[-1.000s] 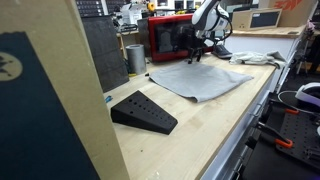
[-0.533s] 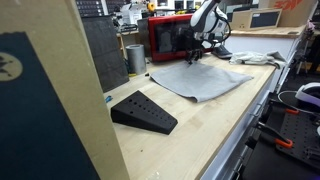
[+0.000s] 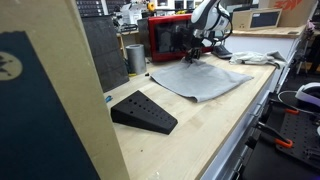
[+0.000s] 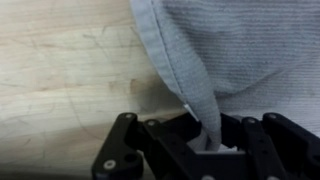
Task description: Fold the grey towel once from top to bottom and twice from right to left.
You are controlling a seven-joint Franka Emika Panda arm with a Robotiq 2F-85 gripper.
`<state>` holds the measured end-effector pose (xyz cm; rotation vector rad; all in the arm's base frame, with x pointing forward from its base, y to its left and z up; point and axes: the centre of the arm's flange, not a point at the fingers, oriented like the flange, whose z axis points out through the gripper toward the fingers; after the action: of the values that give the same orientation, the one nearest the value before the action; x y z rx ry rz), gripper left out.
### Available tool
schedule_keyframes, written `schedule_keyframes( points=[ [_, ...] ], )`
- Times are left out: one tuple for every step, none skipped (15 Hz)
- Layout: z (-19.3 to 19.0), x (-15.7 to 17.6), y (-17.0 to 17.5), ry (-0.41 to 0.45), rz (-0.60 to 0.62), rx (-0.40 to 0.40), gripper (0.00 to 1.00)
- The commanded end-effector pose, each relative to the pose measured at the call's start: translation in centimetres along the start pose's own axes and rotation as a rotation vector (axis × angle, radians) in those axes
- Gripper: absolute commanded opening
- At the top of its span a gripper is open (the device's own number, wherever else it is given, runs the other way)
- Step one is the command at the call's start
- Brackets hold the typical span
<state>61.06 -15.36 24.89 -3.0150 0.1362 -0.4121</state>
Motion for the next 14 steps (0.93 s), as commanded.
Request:
schedule_keyframes(
  points=[
    [-4.5, -2.9, -1.3, 0.057, -0.029, -0.001, 0.0],
    [-5.4, -3.5, -1.6, 0.07, -0.048, -0.012, 0.0],
    [-6.3, -4.0, -1.9, 0.081, -0.068, -0.02, 0.0],
    [-7.0, -4.6, -2.2, 0.089, -0.088, -0.029, 0.0],
    [-7.6, -5.2, -2.5, 0.09, -0.108, -0.031, 0.0],
    [-8.0, -6.0, -2.8, 0.084, -0.137, -0.03, 0.0],
    [-8.5, -6.7, -3.2, 0.075, -0.168, -0.029, 0.0],
    [-8.6, -7.6, -3.7, 0.061, -0.213, -0.028, 0.0],
    [-8.7, -8.3, -4.1, 0.051, -0.25, -0.029, 0.0],
    [-8.8, -9.1, -4.6, 0.04, -0.289, -0.026, 0.0],
    [-8.8, -9.8, -5.2, 0.029, -0.323, -0.024, 0.0],
    [-8.7, -10.6, -5.8, 0.017, -0.356, -0.017, 0.0],
    [-8.7, -11.2, -6.4, 0.008, -0.386, -0.012, 0.0],
    [-8.7, -11.9, -7.1, -0.002, -0.415, -0.004, 0.0]
  ],
)
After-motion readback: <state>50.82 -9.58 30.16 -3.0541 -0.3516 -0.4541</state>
